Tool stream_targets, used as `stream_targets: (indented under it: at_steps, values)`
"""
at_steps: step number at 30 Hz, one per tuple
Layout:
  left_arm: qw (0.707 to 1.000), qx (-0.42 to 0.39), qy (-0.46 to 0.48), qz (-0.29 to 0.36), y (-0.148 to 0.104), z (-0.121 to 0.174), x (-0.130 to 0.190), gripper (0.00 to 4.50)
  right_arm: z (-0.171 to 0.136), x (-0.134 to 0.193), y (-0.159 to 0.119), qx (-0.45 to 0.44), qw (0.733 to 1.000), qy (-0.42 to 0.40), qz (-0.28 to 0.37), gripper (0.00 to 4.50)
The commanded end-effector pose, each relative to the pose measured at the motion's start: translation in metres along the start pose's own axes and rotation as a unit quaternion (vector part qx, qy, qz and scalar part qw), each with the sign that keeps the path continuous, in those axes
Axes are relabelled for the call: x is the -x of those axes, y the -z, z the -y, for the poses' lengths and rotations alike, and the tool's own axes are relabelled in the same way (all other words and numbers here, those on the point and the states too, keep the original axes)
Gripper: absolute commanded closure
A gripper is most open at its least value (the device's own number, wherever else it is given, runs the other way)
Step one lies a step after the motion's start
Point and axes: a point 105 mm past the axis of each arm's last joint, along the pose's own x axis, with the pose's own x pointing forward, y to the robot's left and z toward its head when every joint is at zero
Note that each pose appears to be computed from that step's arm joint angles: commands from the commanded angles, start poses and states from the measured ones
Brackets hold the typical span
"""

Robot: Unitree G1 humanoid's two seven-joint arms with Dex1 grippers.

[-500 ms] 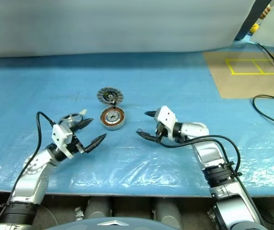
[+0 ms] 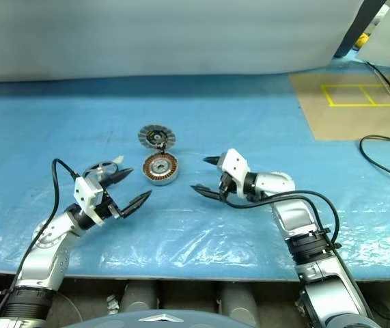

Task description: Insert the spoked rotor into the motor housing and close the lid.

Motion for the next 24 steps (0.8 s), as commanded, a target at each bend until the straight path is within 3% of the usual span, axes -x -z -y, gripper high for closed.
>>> stream_targets:
  at_steps: [1, 18, 24]
  values:
    - [1.000, -0.017, -0.002, 0.012, -0.008, -0.003, 0.002, 0.00, 0.002, -0.001, -0.009, 0.013, 1.000, -0.003, 0.012, 0.03]
    - [1.000, -0.019, -0.004, 0.011, -0.012, 0.000, 0.002, 0.00, -0.001, -0.007, -0.014, 0.020, 1.000, -0.018, 0.016, 0.03]
    - [1.000, -0.021, -0.011, 0.011, -0.013, 0.001, 0.004, 0.00, -0.010, -0.029, -0.025, 0.042, 0.996, -0.077, 0.005, 0.03]
